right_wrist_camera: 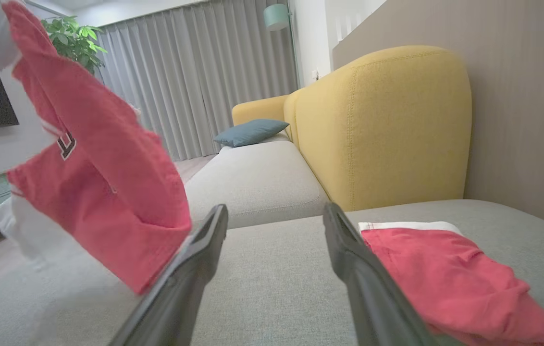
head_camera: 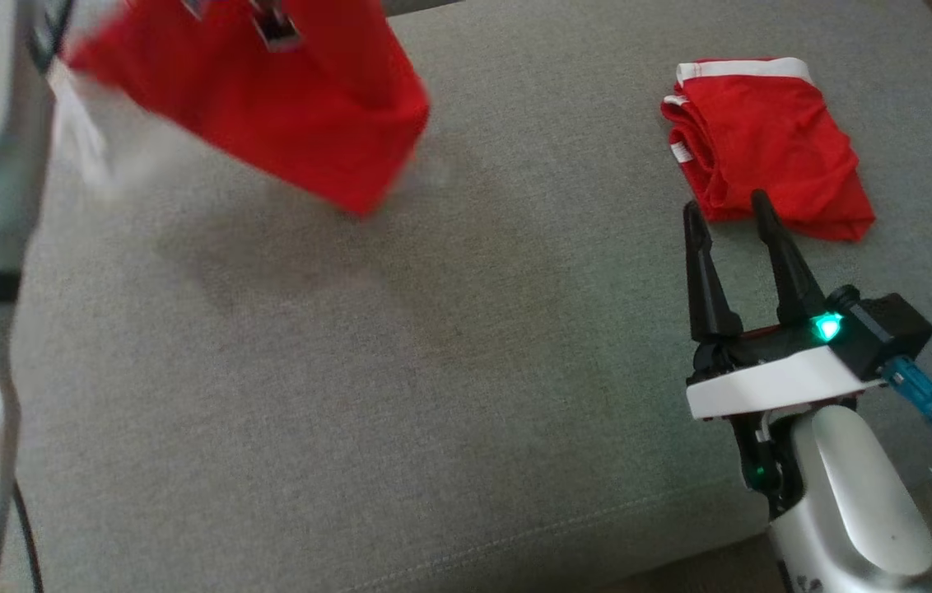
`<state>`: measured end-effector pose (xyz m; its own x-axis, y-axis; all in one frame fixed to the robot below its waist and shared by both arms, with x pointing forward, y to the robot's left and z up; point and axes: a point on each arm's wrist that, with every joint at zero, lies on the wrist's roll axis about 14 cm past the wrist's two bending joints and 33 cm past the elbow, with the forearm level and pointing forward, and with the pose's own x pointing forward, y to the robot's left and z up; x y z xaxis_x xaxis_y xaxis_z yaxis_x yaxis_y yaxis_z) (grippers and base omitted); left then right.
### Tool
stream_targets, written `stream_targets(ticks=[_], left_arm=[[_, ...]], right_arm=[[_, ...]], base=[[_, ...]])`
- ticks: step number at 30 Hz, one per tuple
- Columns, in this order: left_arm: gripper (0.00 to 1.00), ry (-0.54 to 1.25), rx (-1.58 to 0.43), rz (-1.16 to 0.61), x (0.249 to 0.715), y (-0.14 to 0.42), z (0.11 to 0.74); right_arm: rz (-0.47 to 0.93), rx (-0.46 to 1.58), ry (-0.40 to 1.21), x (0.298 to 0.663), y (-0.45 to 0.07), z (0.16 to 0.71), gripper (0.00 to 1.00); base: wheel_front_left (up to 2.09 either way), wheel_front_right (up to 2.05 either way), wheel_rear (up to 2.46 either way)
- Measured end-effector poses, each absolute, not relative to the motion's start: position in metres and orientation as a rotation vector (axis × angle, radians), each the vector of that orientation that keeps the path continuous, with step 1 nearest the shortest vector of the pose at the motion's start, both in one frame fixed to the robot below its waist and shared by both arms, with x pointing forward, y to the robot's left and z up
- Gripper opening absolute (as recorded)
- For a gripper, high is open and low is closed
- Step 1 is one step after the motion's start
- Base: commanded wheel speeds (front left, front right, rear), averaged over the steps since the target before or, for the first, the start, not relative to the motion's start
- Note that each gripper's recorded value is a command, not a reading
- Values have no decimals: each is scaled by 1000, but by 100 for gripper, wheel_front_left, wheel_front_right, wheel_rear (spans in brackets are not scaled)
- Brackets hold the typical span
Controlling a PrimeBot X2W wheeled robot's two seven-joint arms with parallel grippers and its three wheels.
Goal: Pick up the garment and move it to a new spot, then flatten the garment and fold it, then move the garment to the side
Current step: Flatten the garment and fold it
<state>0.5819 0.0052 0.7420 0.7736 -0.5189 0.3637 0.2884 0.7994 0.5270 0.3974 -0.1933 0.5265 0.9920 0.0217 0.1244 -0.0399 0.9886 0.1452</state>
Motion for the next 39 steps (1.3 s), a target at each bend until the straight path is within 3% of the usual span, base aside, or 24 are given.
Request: stream_targets(ticks=[5,12,20,29,32,39], left_arm=[[0,-567,488,-455,579,4,755],[0,-395,501,-460,571,26,680],[0,-634,441,-373,540,40,769],[0,-902,426,-325,465,48,869],[0,-853,442,-347,466,38,861],[0,-528,503,-410,526,20,768]], right_arm=[[20,151,-132,398,-197,529,100],[67,154,-139,406,-181,532,100],[101,153,-162,404,-169,541,100],[113,168,-143,388,-162,533,100],[116,167,-137,389,-161,532,100],[101,169,-142,394,-168,533,100]], base=[[0,0,0],[0,0,0],[0,0,0],[0,0,0],[0,0,0],[0,0,0]])
